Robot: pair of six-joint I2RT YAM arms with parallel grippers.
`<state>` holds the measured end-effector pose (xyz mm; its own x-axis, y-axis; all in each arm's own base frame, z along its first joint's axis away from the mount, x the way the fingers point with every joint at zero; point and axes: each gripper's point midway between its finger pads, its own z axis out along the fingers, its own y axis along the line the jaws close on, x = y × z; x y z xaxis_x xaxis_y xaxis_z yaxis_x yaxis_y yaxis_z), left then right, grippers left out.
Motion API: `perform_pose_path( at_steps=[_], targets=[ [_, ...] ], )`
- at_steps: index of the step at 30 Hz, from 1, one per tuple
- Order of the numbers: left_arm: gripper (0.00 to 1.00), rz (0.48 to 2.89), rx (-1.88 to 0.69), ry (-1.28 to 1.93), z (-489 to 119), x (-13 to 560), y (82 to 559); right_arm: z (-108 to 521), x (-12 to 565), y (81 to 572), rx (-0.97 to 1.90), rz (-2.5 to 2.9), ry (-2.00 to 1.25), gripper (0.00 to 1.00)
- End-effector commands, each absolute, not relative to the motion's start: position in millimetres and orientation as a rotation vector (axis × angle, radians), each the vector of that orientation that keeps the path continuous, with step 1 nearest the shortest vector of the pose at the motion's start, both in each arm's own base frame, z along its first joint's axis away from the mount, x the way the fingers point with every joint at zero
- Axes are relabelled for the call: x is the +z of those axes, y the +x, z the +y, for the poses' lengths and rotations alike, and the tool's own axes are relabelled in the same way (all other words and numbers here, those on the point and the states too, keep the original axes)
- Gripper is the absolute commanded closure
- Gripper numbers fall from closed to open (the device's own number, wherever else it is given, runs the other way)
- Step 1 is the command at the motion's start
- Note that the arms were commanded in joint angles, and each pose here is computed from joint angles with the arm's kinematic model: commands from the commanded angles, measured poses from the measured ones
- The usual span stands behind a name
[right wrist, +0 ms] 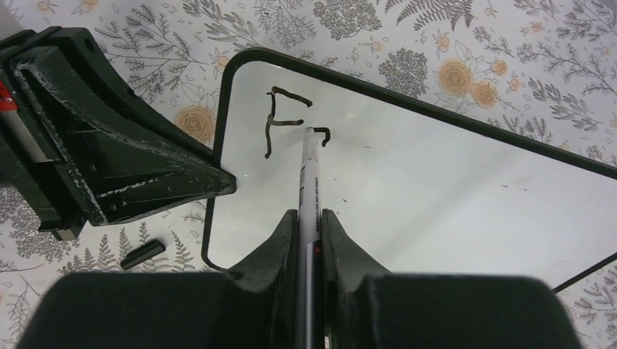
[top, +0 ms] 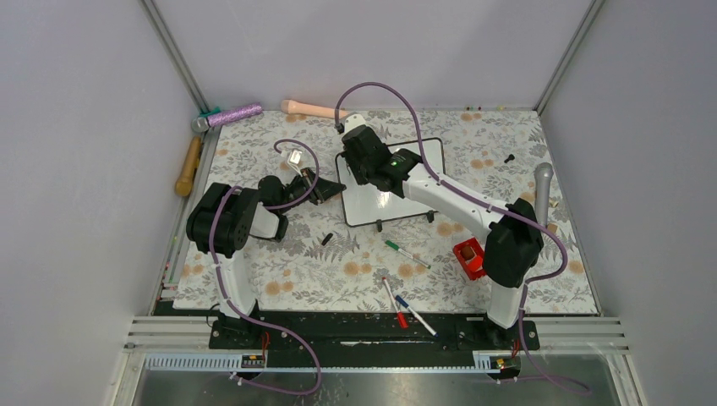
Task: Write a sentence on the whiteboard
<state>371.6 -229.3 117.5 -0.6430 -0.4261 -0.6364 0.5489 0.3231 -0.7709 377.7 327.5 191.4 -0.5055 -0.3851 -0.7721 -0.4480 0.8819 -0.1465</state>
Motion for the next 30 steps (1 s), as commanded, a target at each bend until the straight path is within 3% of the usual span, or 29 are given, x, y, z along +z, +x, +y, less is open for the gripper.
perform_pose_path(
  at_steps=[1, 30],
  targets=[
    [0.97, 1.644, -1.448, 0.205, -233.2, 144.6, 367.9, 337.5, 196.4, 378.7, 0.142, 2.146, -0.625, 1.00],
    [0.97, 1.643, -1.444, 0.208, -232.7, 145.0, 366.6, 309.1, 193.5, 372.1, 0.047, 2.154, -0.582, 1.00]
  ],
)
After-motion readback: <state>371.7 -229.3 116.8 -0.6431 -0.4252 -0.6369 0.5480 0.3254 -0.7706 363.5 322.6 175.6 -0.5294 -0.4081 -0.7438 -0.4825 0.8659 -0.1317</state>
